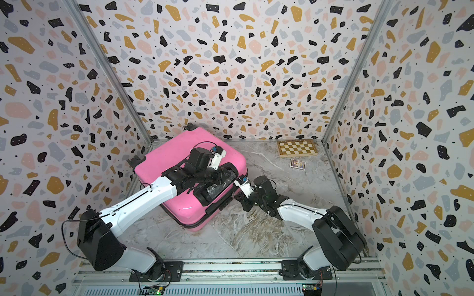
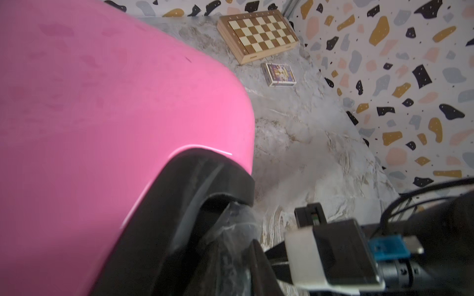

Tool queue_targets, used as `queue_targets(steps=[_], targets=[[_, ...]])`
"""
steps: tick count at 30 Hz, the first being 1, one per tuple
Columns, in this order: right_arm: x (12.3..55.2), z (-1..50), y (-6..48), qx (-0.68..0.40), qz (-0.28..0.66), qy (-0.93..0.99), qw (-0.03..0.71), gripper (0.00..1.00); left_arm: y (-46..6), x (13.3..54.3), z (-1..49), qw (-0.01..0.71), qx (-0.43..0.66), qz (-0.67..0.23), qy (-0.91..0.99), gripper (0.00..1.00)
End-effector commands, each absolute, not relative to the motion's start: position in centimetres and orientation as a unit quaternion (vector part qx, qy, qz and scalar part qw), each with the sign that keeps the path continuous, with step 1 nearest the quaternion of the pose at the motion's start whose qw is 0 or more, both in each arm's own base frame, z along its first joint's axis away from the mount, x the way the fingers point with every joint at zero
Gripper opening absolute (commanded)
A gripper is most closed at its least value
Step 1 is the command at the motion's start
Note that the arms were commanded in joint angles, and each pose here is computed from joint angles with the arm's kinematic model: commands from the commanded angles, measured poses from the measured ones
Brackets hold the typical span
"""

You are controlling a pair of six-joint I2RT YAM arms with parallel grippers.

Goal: Close the suitcase zippers
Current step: Zip the zipper on the suitcase.

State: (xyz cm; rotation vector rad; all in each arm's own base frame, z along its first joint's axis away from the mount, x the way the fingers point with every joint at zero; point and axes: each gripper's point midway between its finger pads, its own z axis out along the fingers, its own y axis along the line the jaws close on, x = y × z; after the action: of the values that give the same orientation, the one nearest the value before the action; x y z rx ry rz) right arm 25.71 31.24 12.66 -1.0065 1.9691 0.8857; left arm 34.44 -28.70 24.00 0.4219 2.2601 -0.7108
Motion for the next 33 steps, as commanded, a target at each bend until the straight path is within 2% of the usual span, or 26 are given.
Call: queue_targets(steps=[1,7,13,17,22,27,33], targets=[[22.0,14.8,33.8,-0.439,0.414,0.714,0.355,0.00,-28.1,38.9,26.3,0.432,0.118,-0.260,0.855,0.00],[21.7,14.7,34.2,-0.439,0.412,0.716,0.354,0.00,-28.7,39.5,25.7,0.420,0.128,-0.253,0.862,0.00],[24.3,13.6,32.9,-0.405,0.355,0.759,0.366,0.00,-27.2,37.9,27.4,0.426,0.157,-0.226,0.862,0.01],[25.5,13.5,31.9,-0.391,0.349,0.768,0.367,0.00,-26.7,34.6,28.9,0.412,0.223,-0.232,0.852,0.14],[26.2,13.5,31.2,-0.386,0.345,0.771,0.371,0.00,-26.0,29.3,27.5,0.338,0.316,-0.236,0.855,0.29],[26.5,13.6,30.9,-0.384,0.344,0.772,0.372,0.00,-25.9,26.1,25.5,0.281,0.367,-0.256,0.849,0.35],[26.3,13.5,30.9,-0.384,0.349,0.772,0.367,0.00,-25.0,26.9,23.4,0.271,0.376,-0.208,0.861,0.42]])
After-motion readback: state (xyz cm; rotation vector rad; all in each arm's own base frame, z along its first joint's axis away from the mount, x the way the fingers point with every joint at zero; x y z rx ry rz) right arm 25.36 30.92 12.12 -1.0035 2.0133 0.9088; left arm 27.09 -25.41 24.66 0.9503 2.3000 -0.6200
